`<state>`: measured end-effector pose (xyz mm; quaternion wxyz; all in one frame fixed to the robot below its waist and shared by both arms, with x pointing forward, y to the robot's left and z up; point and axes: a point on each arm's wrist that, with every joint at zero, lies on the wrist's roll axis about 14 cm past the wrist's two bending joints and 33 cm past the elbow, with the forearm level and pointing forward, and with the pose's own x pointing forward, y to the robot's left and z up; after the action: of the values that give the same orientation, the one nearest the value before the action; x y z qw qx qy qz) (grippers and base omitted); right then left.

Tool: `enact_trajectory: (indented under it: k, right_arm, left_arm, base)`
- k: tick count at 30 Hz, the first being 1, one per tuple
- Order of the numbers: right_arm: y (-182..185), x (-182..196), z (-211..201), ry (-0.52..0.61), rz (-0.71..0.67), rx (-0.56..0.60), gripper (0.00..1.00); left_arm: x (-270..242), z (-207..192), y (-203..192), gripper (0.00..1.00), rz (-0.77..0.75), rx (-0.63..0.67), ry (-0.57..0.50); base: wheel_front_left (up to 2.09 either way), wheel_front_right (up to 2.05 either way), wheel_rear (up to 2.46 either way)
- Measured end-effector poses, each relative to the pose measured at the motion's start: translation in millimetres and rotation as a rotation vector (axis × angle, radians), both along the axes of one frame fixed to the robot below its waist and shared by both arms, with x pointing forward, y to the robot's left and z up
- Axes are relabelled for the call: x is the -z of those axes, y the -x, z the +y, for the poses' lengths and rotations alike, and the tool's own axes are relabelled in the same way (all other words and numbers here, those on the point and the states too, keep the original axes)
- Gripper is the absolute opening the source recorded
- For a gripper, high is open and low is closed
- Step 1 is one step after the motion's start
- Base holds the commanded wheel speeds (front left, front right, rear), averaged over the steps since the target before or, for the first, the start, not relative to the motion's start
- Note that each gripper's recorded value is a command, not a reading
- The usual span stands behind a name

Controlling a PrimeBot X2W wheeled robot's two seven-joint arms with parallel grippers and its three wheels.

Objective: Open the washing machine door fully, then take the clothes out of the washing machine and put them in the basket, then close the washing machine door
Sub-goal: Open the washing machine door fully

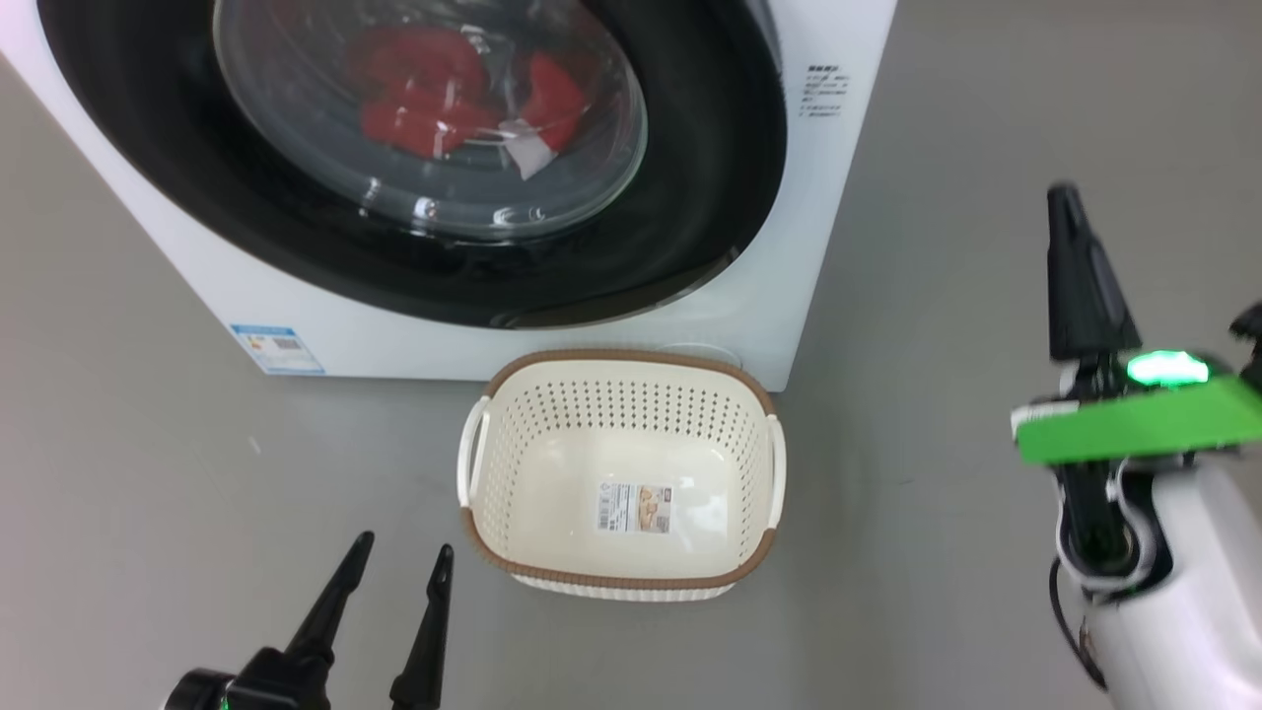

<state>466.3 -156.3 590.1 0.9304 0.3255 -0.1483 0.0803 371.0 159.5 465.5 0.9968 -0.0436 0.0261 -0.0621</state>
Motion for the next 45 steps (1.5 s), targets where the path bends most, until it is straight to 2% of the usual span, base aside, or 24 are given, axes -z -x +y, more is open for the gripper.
enact_trajectory:
  k: [5, 15, 17, 23, 32, 45]
  right_arm:
    - [-28.1, -12.7, 13.2, -0.042, -0.022, -0.063, 0.0]
    - [-84.9, -22.1, 49.2, -0.131, 0.033, -0.255, 0.0]
    - [-93.6, -19.3, 58.3, -0.167, 0.071, -0.306, 0.0]
    - [-115.2, -6.0, 78.1, -0.175, 0.18, -0.43, 0.0]
    - [-142.0, 4.0, 99.7, -0.32, 0.307, -0.587, 0.0]
    - [-168.8, 25.6, 124.4, -0.4, 0.481, -0.742, 0.0]
  left_arm:
    - [3.0, 0.9, -6.0, 1.0, 0.008, -0.001, 0.006]
    - [11.1, 5.6, -24.0, 1.0, 0.027, -0.006, 0.009]
    - [14.1, 6.1, -27.0, 1.0, 0.034, -0.006, 0.008]
    - [20.7, 5.6, -35.0, 1.0, 0.051, -0.002, 0.017]
    - [32.3, 6.1, -43.2, 1.0, 0.081, -0.002, 0.028]
    - [43.1, 11.2, -43.9, 1.0, 0.113, -0.014, 0.023]
  base:
    - [0.0, 0.0, 0.0]
    - [0.0, 0.0, 0.0]
    - [0.0, 0.0, 0.0]
    - [0.0, 0.0, 0.0]
    - [0.0, 0.0, 0.0]
    - [0.0, 0.0, 0.0]
